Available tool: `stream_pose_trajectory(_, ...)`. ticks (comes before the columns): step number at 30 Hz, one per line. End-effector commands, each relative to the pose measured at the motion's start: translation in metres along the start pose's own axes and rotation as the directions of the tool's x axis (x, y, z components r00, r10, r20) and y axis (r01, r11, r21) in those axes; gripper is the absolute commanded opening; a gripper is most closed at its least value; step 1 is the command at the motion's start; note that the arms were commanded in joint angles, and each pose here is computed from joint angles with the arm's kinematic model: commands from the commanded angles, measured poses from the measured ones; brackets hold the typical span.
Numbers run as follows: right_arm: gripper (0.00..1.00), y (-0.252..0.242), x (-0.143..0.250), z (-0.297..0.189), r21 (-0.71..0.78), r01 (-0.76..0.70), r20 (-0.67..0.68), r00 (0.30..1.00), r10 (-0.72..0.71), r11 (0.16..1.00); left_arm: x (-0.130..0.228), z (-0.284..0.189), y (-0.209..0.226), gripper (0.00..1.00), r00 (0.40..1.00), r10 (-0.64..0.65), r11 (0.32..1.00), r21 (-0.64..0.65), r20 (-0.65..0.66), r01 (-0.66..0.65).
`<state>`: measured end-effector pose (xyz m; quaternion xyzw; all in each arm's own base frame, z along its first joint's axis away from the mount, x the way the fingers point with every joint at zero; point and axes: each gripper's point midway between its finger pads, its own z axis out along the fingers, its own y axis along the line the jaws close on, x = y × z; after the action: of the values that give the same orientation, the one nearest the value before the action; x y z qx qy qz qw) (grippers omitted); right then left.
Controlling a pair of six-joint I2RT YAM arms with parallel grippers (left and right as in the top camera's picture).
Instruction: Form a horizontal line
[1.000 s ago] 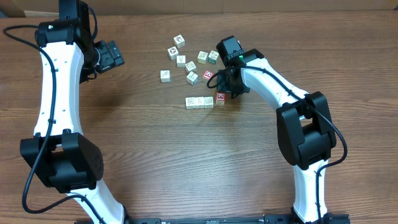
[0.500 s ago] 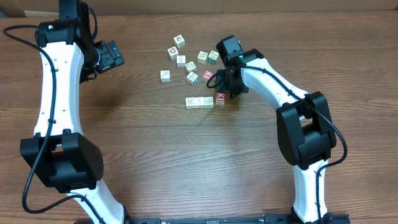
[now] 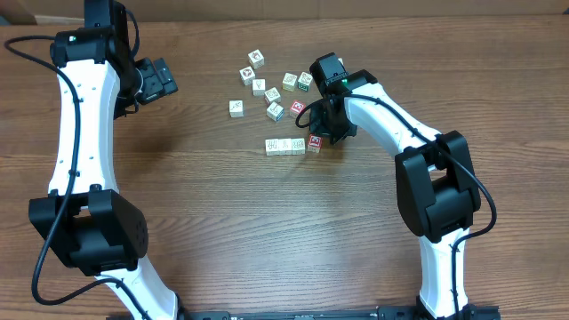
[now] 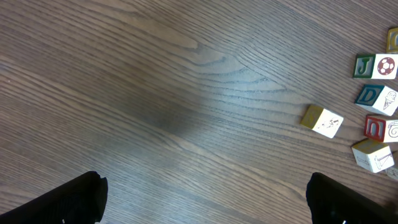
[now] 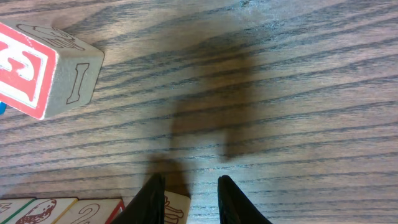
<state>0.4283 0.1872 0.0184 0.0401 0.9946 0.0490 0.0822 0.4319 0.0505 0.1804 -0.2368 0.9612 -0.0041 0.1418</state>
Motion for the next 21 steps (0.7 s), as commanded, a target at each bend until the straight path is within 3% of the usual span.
stream_pose_trajectory(1,0.25,0.004,-0.005,-0.014,-0.025,0.005,0.029,1.0,-0.004,1.0,0.0,-0.004,-0.007,1.0,1.0,0.005,1.0,0.013,0.009,-0.005)
stream_pose_trajectory(21,0.25,0.016,0.001,-0.015,-0.095,0.028,-0.002,1.0,-0.028,0.995,0.0,-0.004,-0.007,1.0,1.0,0.005,1.0,0.013,0.009,-0.005)
